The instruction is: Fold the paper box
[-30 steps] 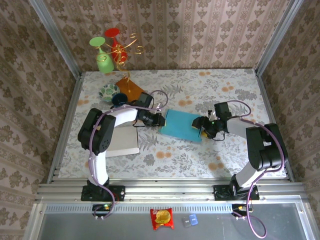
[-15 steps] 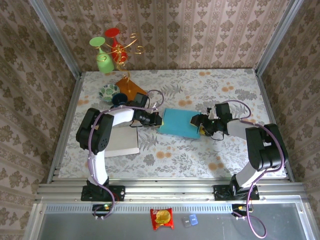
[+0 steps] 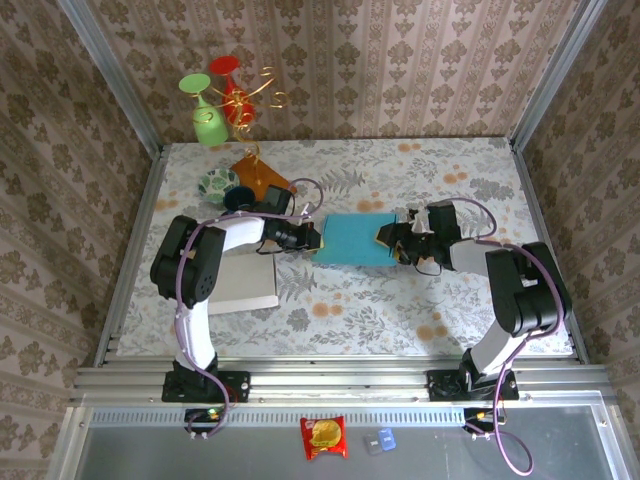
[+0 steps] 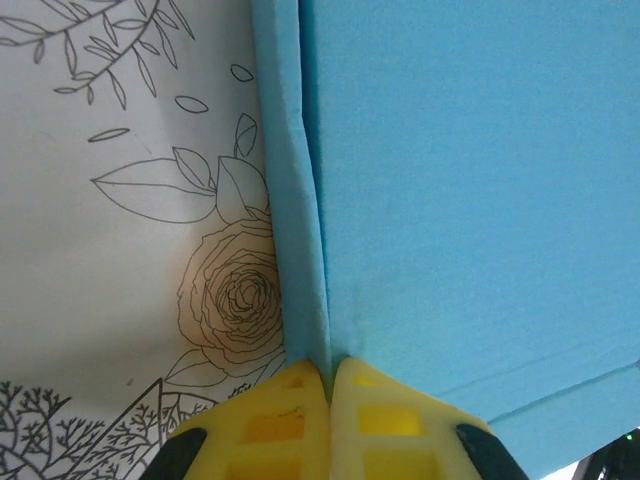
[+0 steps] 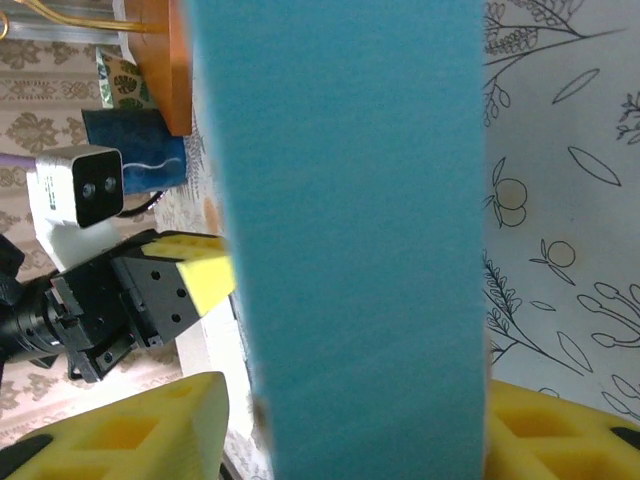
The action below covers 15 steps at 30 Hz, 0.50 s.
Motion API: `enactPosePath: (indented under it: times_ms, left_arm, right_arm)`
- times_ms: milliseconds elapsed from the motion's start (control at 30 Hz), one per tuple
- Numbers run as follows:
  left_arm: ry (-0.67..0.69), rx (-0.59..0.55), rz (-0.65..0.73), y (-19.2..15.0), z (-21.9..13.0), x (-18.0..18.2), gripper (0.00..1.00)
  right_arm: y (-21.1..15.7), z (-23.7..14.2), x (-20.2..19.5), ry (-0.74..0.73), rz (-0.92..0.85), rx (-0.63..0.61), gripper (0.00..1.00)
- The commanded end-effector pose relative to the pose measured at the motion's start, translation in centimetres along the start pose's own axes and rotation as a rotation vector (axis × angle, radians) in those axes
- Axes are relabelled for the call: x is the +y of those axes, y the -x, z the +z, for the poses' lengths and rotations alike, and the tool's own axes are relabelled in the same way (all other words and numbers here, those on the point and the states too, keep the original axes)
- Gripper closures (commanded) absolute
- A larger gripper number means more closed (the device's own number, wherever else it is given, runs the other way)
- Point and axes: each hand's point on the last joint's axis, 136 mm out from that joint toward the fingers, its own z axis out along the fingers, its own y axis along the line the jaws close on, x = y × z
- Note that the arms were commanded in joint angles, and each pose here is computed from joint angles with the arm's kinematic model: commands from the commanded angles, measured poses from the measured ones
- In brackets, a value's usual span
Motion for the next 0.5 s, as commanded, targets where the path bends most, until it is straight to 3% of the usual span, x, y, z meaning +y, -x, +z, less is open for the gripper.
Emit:
enactPosePath:
  times_ms: [0,100,233,333,467]
  left_arm:
    - [0.079,0.023,-0.046,-1.6,0.7,2.5,0.92]
    - [0.078,-0.025,-0.003,-0.8,-0.3,1.7,0.87]
    - [0.115,-0.163,0.158,1.0,-3.3,-0.5,0.74]
    - [0.102,-0.317,0.41,2.1,-6.3,-4.1,0.68]
    - [-0.059,-0.457,0.845,0.6,-9.5,-10.5,0.56]
  right_arm:
    - [0.2,0.6,2.2,0.069,-0.005,0.03,0.49]
    - [0.4,0.5,2.7,0.079,0.018,0.022,0.58]
    - [0.9,-0.3,3.3,0.076,0.071,-0.006,0.63]
    - [1.2,-1.0,4.0,0.078,0.13,-0.014,0.64]
    - [1.1,-2.3,5.2,0.067,0.24,-0.007,0.64]
